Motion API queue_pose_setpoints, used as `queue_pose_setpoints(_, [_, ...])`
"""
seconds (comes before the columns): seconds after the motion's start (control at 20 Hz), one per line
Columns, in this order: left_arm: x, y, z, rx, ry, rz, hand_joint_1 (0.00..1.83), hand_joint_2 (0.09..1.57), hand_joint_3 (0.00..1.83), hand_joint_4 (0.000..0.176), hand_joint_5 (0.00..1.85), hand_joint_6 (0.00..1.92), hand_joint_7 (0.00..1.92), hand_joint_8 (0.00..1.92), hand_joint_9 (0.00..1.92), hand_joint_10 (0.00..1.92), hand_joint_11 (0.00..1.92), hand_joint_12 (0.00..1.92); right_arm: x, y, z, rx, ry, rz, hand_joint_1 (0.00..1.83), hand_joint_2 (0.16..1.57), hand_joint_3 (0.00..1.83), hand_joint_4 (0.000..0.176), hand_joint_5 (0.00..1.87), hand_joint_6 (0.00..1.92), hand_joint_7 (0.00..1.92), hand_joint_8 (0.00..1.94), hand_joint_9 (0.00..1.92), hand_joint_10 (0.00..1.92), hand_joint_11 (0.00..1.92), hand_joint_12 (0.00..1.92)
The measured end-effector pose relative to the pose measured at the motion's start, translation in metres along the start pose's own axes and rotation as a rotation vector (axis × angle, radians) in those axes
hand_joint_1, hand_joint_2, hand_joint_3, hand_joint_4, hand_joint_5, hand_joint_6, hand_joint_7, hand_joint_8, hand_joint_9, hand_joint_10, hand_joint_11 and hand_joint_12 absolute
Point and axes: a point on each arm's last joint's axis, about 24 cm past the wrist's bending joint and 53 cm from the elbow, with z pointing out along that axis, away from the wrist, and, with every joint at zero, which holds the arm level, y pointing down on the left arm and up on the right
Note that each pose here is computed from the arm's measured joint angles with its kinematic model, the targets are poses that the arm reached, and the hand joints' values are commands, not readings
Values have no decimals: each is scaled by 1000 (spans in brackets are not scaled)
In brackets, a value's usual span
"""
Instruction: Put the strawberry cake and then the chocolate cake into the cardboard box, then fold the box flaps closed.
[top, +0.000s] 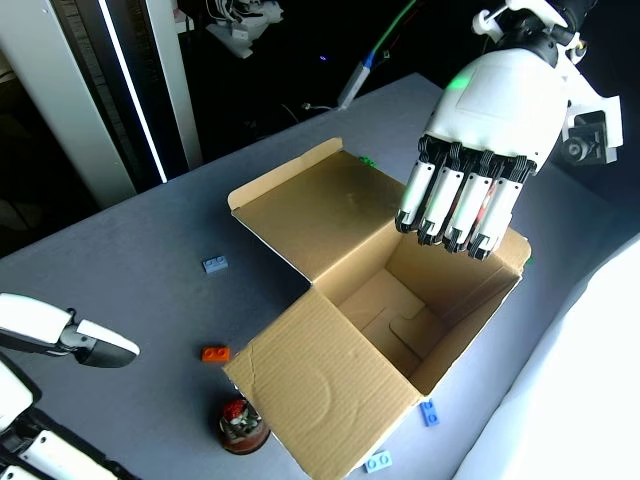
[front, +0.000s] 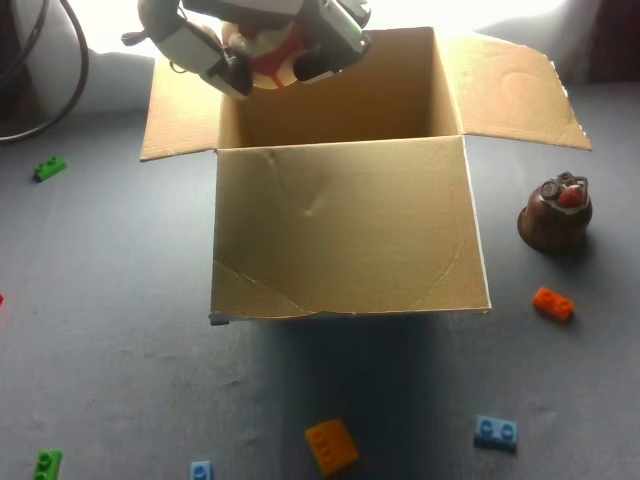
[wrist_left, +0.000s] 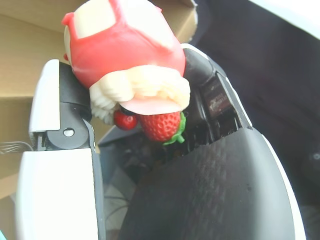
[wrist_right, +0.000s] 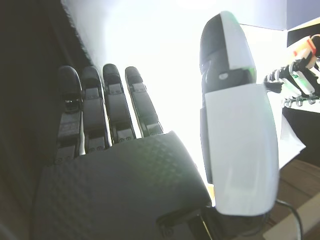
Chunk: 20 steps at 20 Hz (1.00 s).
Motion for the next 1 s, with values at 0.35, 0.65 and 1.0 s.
queue_pose_setpoints(0.35, [23, -3, 21, 5, 47, 9, 1460, 1337, 0, 0, 514, 1620, 462, 1784, 497, 1836, 439, 1875, -1, -1, 1, 1, -1, -4, 594, 1051, 0, 0, 139, 5, 169, 3, 182, 5, 0, 727])
queue_pose_setpoints(0.65, [27, 5, 39, -16, 46, 10, 995, 1176, 0, 0, 383, 945, 311, 951, 301, 1254, 274, 1573, 3, -2, 4, -3, 19, 24, 594, 1049, 0, 0, 134, 1, 149, 1, 161, 3, 0, 695])
queue_pose_setpoints(1.0, [26, 22, 35, -68, 38, 32, 464, 881, 0, 69, 266, 0, 319, 0, 402, 6, 35, 1100, 27, -3, 14, -51, 118, 43, 594, 1050, 1, 0, 143, 4, 143, 2, 162, 3, 0, 632])
